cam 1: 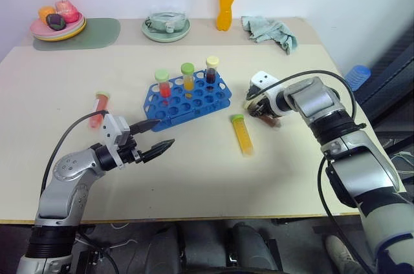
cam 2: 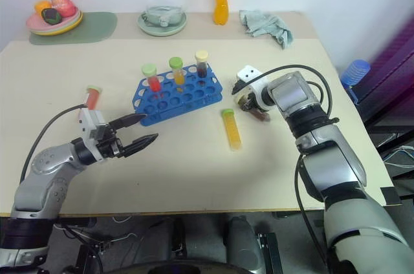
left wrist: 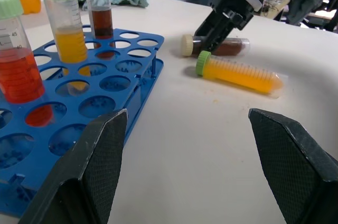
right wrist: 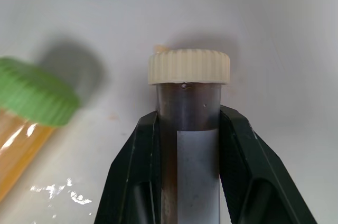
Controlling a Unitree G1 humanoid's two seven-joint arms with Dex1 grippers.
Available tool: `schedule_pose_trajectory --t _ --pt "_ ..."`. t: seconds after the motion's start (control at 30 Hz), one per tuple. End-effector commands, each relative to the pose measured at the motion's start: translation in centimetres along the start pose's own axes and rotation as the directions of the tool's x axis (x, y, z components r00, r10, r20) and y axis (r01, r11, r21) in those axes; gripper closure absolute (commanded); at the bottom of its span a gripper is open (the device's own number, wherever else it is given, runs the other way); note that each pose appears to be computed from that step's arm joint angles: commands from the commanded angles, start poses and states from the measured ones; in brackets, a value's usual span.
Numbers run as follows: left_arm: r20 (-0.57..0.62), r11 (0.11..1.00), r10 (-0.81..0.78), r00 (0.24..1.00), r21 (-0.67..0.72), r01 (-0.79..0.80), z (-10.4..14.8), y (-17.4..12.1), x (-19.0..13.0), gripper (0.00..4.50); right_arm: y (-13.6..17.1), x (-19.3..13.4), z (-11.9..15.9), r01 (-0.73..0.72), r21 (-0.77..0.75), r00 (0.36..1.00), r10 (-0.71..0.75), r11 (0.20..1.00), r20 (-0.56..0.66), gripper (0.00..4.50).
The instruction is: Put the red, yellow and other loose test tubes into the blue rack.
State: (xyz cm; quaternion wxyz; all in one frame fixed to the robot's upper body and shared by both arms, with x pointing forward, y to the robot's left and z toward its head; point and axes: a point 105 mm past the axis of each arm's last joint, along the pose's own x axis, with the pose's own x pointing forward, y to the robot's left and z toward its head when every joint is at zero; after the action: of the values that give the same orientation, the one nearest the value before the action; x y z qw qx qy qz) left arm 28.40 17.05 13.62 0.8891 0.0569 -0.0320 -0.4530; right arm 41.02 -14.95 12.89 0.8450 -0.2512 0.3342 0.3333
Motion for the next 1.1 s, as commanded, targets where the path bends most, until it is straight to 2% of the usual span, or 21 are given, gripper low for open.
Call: schedule_pose_trajectory --t 0.03,0.13,0.27,0.43,0.6,0.73,0.87,0.97,1.1 --pt "0.024 0.999 0.012 1.0 0.033 -0.013 0.6 0.4 -0.4 0.74 2.0 -2.5 4.7 -0.106 -0.109 0.941 0.136 0.988 0.309 3.66" --pt "0.021 0.999 0.03 0.999 0.032 -0.031 0.4 0.7 -0.9 0.74 3.1 -5.6 7.4 -0.112 -0.14 0.817 0.171 0.984 0.55 3.66" --pt "0.018 0.998 0.047 0.999 0.038 -0.048 0.4 1.1 -1.4 0.74 4.3 -8.1 9.7 -0.094 -0.135 0.634 0.164 0.986 0.755 3.66" --pt "0.021 0.997 0.063 0.998 0.047 -0.064 1.0 1.5 -1.7 0.74 4.6 -8.5 11.5 -0.09 -0.01 0.403 0.045 0.996 0.914 3.66" --pt "0.038 0.994 0.09 0.995 0.051 -0.092 1.8 2.1 -1.8 0.74 4.5 -6.9 12.3 -0.136 0.108 0.235 -0.073 0.985 0.969 3.66" --pt "0.044 0.993 0.106 0.993 0.057 -0.108 2.6 2.2 -2.0 0.74 3.9 -5.7 12.2 -0.178 0.189 0.156 -0.162 0.966 0.974 3.66" --pt "0.051 0.989 0.133 0.99 0.053 -0.135 3.3 2.3 -2.3 0.74 3.5 -4.2 12.1 -0.206 0.242 0.123 -0.22 0.948 0.968 3.66" --pt "0.053 0.987 0.147 0.988 0.057 -0.15 3.6 2.2 -2.3 0.74 3.3 -3.0 11.8 -0.215 0.273 0.121 -0.252 0.938 0.96 3.66" --pt "0.064 0.985 0.163 0.985 0.052 -0.166 4.1 2.1 -2.1 0.74 3.5 -1.1 10.9 -0.232 0.317 0.165 -0.284 0.92 0.945 3.66"
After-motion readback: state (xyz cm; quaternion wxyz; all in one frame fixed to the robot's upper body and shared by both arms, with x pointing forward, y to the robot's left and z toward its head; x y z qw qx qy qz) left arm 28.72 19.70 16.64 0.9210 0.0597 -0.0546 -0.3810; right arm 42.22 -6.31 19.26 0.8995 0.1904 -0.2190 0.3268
